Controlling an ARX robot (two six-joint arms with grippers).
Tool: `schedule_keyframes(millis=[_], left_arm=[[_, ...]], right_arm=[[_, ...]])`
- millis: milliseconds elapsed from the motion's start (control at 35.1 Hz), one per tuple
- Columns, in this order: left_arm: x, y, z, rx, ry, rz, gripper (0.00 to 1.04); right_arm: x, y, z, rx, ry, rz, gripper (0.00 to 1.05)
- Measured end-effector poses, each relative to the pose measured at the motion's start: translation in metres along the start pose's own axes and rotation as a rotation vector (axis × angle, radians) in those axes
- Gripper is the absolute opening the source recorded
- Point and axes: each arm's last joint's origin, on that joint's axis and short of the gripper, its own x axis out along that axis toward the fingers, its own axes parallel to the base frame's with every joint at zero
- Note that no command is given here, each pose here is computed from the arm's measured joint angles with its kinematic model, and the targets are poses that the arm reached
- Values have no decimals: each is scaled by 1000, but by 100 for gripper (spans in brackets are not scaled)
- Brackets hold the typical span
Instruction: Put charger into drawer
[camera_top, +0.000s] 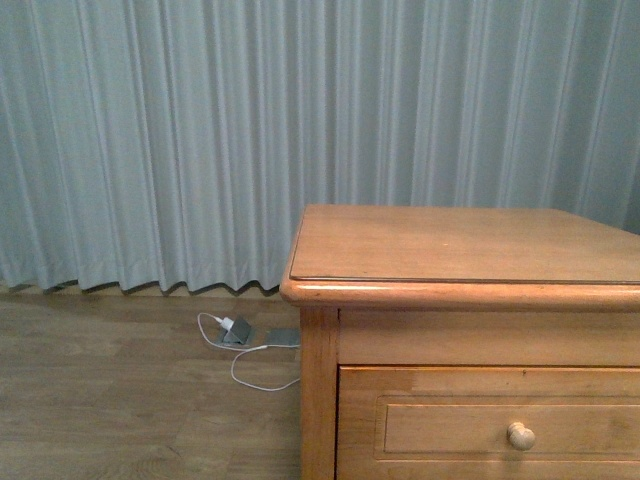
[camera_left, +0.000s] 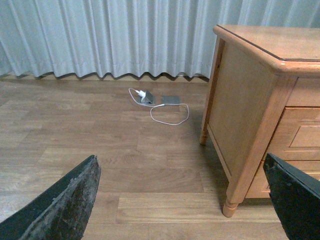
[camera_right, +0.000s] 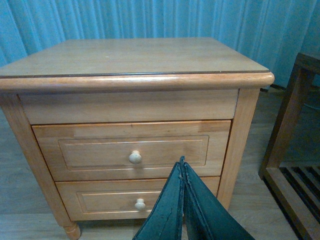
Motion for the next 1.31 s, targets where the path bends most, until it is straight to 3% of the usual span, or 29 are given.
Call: schedule_keyframes(millis=[968, 1196, 1310], left_arm=[[0, 0, 0, 0, 0, 0, 98], [0, 0, 0, 0, 0, 0, 98], [0, 0, 0, 0, 0, 0, 98]], right_arm=[[-24, 0, -3, -2, 5, 0, 2], [-24, 0, -3, -2, 5, 0, 35], [-24, 0, -3, -2, 5, 0, 58]])
